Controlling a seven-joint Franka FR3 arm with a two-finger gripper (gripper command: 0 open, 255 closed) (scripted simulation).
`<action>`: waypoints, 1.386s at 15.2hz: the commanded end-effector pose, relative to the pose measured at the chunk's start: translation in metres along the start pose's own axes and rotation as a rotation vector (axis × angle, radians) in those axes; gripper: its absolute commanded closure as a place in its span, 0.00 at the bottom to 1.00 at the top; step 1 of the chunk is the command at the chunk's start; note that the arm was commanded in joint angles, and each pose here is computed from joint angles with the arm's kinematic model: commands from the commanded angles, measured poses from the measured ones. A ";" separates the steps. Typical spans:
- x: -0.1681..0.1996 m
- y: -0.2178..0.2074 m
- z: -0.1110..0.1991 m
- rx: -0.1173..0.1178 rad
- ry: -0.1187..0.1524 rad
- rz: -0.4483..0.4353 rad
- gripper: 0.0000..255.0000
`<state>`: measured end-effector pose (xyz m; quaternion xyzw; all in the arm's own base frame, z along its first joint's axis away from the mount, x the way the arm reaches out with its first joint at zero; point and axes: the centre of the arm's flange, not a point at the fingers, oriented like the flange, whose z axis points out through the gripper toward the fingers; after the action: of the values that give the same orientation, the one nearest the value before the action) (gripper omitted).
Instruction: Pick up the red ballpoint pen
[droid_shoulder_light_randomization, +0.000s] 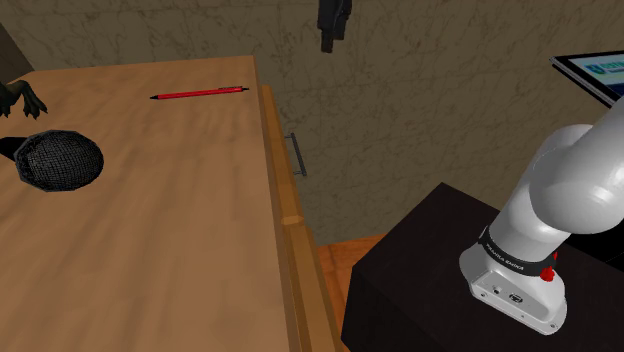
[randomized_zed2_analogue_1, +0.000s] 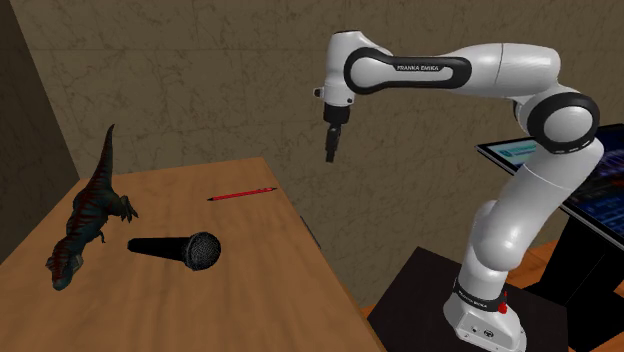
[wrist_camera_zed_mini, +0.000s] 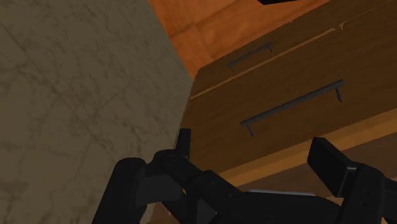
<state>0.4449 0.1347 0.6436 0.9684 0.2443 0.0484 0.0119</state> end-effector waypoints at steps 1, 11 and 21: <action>0.025 -0.010 0.001 0.013 -0.015 -0.072 0.00; 0.136 -0.091 0.015 0.071 -0.089 -0.419 0.00; 0.167 -0.134 0.053 0.094 -0.117 -0.555 0.00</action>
<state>0.5334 0.3325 0.6048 0.8652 0.5008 -0.0245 -0.0061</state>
